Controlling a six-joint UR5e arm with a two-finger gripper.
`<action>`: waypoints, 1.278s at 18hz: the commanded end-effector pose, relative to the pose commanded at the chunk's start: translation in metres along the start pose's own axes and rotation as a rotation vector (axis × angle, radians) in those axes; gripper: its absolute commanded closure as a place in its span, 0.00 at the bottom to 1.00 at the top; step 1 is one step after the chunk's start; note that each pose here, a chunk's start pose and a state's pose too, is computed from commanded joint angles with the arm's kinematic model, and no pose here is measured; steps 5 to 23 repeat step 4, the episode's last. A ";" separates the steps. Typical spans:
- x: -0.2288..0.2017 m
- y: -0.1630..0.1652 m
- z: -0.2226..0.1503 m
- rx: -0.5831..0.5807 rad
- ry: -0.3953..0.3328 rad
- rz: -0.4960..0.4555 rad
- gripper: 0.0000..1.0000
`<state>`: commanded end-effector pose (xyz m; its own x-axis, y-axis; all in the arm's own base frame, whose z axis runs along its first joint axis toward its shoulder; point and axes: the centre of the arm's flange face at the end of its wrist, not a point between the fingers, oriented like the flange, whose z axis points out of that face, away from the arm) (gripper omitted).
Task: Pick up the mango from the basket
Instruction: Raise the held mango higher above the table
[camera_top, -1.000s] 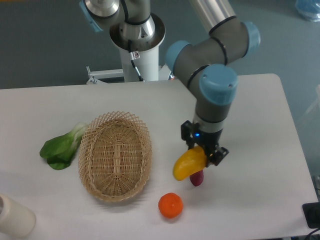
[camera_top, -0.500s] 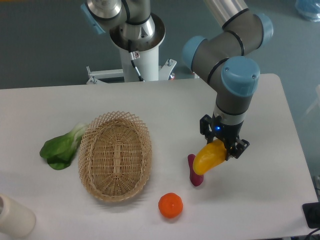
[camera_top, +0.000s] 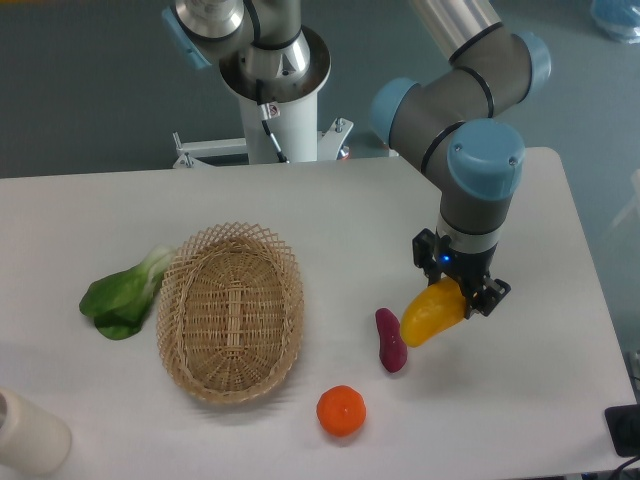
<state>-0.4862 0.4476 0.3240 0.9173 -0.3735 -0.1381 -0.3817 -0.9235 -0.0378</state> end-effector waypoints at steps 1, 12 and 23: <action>0.000 0.000 0.001 0.000 0.002 0.000 0.41; 0.000 0.000 0.002 0.000 0.003 0.000 0.41; 0.000 0.000 0.002 0.000 0.003 0.000 0.41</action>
